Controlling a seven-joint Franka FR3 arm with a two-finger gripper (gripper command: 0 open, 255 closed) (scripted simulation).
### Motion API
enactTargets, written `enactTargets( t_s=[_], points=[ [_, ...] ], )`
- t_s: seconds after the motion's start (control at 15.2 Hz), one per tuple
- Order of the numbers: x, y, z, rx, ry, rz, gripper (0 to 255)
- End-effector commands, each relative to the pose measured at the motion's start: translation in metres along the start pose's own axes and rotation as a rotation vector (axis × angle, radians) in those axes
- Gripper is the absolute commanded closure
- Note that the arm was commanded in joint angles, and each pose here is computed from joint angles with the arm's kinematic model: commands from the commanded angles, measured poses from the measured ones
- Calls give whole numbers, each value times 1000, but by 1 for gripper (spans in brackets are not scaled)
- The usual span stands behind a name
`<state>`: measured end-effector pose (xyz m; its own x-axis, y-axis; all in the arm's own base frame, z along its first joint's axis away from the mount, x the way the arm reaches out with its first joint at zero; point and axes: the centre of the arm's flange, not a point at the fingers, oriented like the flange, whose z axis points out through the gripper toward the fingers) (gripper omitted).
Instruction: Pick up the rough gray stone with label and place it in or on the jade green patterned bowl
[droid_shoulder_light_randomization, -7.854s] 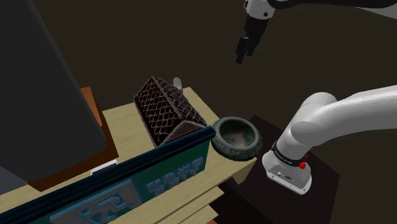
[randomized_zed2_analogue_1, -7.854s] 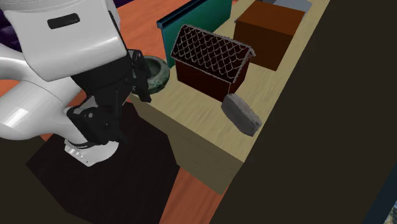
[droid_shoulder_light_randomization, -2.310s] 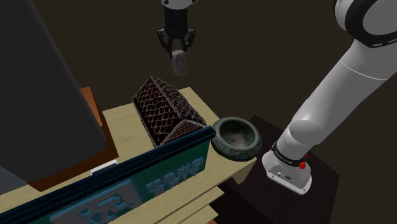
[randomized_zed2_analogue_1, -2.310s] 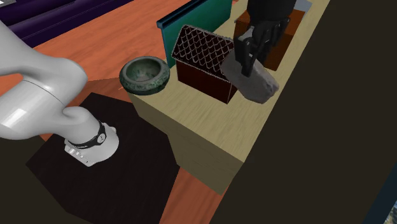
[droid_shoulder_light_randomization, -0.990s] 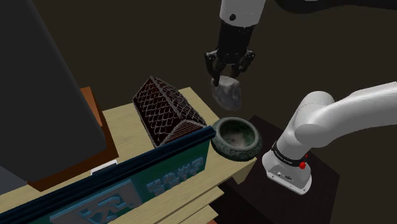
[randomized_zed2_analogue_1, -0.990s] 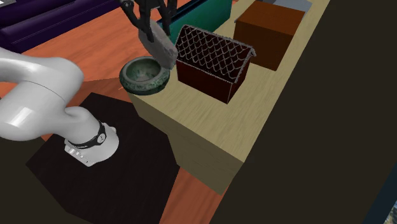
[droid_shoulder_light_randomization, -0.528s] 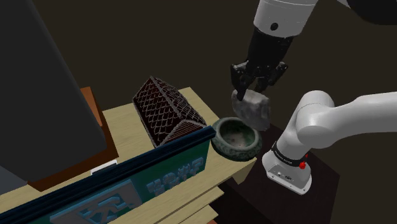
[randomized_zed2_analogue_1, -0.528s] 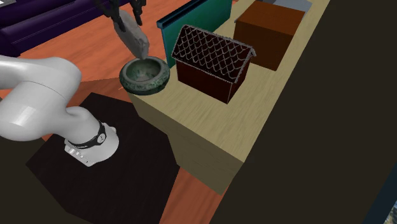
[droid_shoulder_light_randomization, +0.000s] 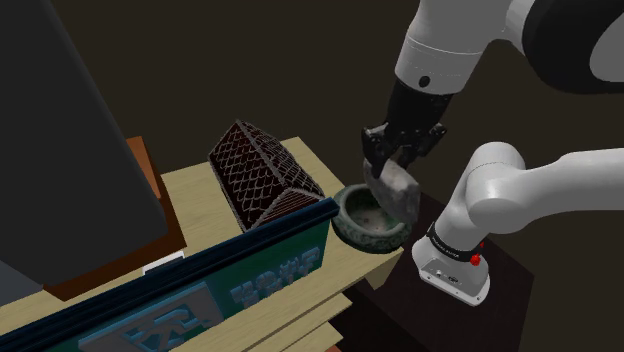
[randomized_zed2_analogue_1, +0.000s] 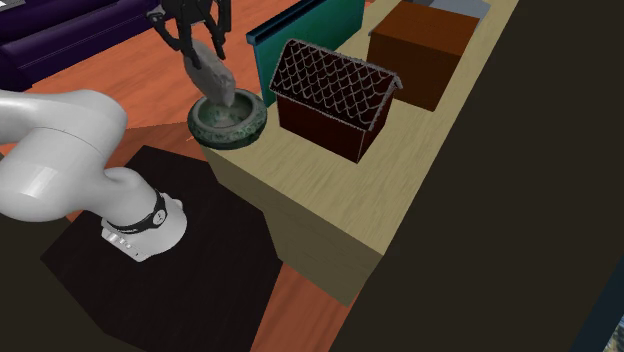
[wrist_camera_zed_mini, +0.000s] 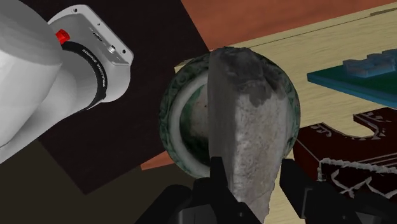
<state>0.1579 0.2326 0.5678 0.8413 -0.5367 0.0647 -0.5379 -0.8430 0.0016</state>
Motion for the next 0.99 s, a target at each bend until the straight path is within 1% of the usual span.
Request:
enactTargets(
  t_s=[0.0, 0.46, 0.92],
  points=[
    [1, 0, 10, 1, 0, 0, 255],
    [-2, 0, 48, 1, 0, 0, 255],
    [-2, 0, 48, 1, 0, 0, 255]
  ],
)
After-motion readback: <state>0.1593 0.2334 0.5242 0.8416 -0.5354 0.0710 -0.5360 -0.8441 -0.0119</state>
